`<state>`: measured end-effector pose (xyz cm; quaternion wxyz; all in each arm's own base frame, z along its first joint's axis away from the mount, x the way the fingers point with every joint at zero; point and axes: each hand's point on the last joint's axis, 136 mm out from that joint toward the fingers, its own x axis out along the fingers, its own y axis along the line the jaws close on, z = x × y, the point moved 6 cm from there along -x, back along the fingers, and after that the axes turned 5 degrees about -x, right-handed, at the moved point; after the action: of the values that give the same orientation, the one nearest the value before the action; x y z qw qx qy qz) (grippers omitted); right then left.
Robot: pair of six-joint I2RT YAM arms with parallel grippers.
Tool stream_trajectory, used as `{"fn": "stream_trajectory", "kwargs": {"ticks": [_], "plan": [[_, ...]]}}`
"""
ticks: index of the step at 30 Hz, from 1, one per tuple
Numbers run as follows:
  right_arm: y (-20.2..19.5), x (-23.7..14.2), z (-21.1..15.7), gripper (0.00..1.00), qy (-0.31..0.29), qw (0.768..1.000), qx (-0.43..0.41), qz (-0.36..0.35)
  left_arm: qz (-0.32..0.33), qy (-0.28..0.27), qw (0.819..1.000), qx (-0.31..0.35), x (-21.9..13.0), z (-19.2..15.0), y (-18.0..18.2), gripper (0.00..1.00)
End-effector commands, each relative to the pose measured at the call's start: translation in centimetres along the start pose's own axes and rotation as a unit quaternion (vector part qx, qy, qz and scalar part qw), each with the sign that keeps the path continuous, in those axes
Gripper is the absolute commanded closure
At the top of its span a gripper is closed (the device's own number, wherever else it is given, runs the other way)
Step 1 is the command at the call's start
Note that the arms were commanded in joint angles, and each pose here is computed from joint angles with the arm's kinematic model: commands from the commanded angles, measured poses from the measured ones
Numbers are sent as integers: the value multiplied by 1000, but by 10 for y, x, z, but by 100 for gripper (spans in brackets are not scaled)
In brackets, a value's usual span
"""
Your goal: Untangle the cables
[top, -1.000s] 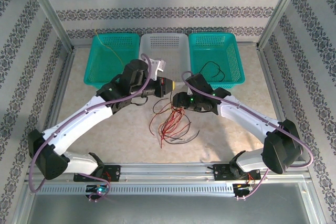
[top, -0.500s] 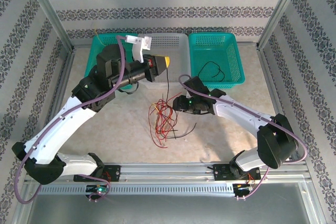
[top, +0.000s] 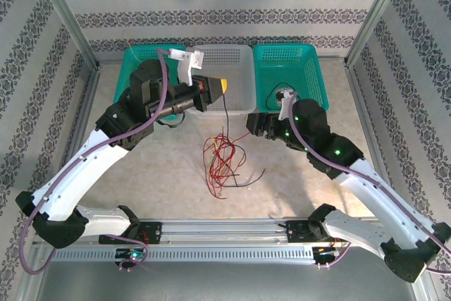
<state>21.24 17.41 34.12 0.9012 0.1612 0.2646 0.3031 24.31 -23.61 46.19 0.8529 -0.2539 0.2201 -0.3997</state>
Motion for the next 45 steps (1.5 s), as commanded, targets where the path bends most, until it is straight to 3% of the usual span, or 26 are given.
{"fn": "stream_trajectory", "kwargs": {"ticks": [1, 9, 15, 23, 30, 34, 39, 42, 44, 45], "plan": [[25, 7, 16, 28, -15, 997, -55, 51, -22, -2, 1000, -9, 2, 5, -4, 100], [58, 29, 26, 36, 4, 991, -100, 91, -21, 5, 1000, -15, 0, 4, -2, 100], [63, 38, 25, 48, 11, 990, -116, 80, -29, 0, 999, -25, -1, 6, 0, 100], [69, 32, 24, 30, -11, 987, -127, 101, -34, -9, 999, -38, -4, 12, 4, 100], [58, 50, 6, 29, 23, 990, -116, 77, -45, -26, 998, -35, -17, 22, -2, 100], [59, 58, 5, 37, 34, 990, -112, 76, -58, -34, 997, -34, -24, 26, -7, 100], [61, 59, 10, 82, 29, 991, -109, 73, -46, -39, 997, -38, -28, 27, 0, 100], [66, 51, 17, 100, 20, 990, -113, 77, -36, -43, 997, -51, -28, 26, 10, 100], [70, 43, 26, 100, 9, 990, -121, 77, -27, -46, 997, -57, -27, 23, 17, 96], [72, 38, 31, 100, 2, 989, -125, 75, -20, -46, 997, -59, -26, 21, 21, 86]]}}
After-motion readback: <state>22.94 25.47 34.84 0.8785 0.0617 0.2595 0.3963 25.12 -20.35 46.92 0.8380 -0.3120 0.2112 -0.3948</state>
